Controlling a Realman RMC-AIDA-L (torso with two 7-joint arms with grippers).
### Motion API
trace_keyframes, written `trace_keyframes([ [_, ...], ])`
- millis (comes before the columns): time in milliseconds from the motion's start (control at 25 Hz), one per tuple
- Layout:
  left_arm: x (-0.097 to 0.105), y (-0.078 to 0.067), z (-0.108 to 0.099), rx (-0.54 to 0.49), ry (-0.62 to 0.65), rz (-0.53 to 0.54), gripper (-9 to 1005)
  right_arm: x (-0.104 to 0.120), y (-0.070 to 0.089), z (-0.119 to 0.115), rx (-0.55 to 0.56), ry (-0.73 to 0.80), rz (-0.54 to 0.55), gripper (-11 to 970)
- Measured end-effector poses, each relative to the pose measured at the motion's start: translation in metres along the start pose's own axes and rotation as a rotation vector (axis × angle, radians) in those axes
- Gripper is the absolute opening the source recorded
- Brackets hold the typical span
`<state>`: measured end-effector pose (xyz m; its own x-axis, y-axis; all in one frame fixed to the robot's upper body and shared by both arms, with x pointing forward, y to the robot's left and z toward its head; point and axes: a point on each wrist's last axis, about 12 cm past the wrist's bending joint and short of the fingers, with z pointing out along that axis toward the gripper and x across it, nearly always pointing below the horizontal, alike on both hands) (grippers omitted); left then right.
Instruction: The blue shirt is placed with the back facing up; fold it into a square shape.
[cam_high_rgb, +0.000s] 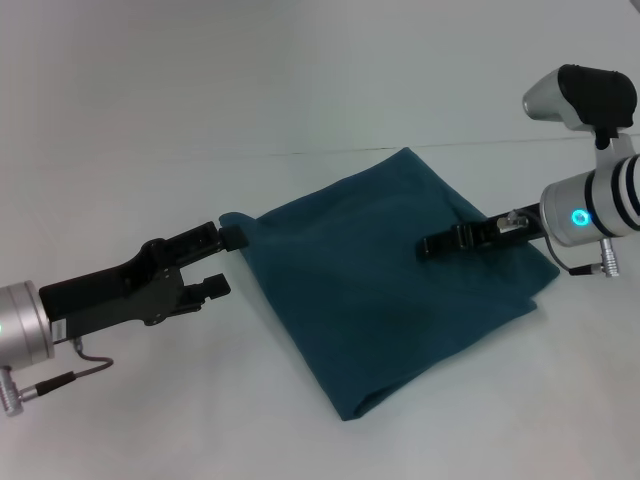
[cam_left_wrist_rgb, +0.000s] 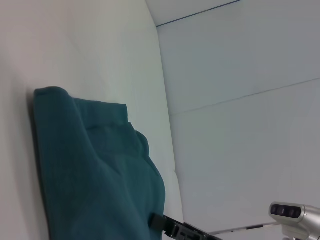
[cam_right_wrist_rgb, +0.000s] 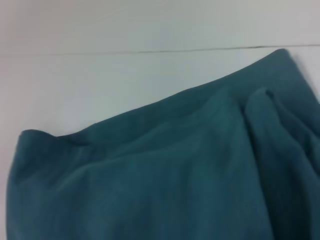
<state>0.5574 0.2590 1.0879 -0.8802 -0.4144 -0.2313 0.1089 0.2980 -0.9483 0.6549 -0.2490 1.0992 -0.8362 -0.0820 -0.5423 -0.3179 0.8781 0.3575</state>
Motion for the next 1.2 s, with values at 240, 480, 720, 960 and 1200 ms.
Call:
trace_keyframes([
  [240,0.0,0.0,0.0,0.0,0.0,-0.001,948,0.002,0.007,0.009,0.013,0.005,-0.029,802],
  [480,0.0,0.0,0.0,0.001,-0.004,-0.003,949,0.004,0.011,0.011,0.001,0.012,-0.027,800],
  [720,0.0,0.0,0.0,0.003,-0.008,-0.005,948,0.004,0.009,0.008,-0.014,-0.003,0.014,799],
  [960,0.0,0.0,0.0,0.004,-0.007,-0.005,949,0.001,0.008,0.005,-0.023,-0.018,0.022,645],
  [1200,0.0,0.0,0.0,0.005,-0.009,-0.005,949,0.001,0.008,0.004,-0.02,-0.016,0.017,415],
])
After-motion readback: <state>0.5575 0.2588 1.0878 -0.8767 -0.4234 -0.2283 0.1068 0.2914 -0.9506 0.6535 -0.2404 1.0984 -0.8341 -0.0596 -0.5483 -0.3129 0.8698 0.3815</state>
